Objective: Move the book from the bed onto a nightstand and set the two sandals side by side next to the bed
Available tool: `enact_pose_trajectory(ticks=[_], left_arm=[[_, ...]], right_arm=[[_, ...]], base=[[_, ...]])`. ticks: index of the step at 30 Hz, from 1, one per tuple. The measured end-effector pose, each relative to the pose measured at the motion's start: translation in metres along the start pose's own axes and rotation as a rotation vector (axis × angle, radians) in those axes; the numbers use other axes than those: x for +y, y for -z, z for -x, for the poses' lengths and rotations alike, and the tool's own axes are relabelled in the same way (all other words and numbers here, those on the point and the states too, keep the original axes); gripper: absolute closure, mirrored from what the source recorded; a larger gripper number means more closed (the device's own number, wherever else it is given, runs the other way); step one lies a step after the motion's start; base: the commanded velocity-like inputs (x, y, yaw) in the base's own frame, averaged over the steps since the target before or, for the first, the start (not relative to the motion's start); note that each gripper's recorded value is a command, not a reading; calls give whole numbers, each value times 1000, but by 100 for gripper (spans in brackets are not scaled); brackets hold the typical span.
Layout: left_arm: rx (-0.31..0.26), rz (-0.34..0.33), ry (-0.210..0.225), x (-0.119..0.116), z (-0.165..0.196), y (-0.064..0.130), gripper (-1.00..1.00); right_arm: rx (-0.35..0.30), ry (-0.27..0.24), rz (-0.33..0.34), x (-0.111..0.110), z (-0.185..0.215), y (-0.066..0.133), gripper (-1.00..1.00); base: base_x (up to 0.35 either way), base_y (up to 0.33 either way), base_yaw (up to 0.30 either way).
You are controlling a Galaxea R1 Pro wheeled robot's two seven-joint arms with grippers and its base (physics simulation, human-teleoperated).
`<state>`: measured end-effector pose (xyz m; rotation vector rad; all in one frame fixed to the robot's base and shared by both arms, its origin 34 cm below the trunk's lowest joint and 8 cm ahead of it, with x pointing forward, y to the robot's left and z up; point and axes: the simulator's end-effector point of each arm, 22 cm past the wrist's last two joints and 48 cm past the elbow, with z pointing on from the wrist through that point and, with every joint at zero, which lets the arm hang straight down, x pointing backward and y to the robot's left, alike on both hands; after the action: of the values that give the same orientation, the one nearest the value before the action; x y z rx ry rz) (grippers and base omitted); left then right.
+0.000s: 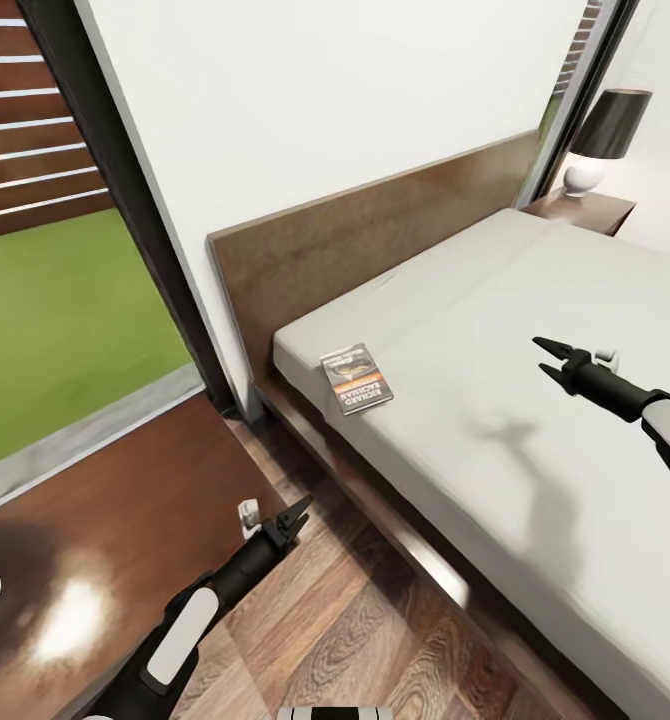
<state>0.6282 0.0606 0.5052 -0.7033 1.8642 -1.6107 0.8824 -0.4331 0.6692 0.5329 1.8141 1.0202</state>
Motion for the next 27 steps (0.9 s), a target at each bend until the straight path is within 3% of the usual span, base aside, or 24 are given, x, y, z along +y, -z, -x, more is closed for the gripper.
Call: enact_pose_trajectory(ticks=[7, 16, 27], left_arm=[[-18, 13, 2, 4, 7, 3, -100], [-99, 36, 20, 15, 37, 16, -100], [-117, 85, 60, 38, 34, 23, -100]], right_arm=[[3, -6, 7, 0, -2, 1, -100], [5, -12, 1, -3, -4, 2, -100], [-1, -14, 8, -1, -3, 0, -100]], base=[[0, 0, -2], [0, 0, 0], [0, 0, 0]])
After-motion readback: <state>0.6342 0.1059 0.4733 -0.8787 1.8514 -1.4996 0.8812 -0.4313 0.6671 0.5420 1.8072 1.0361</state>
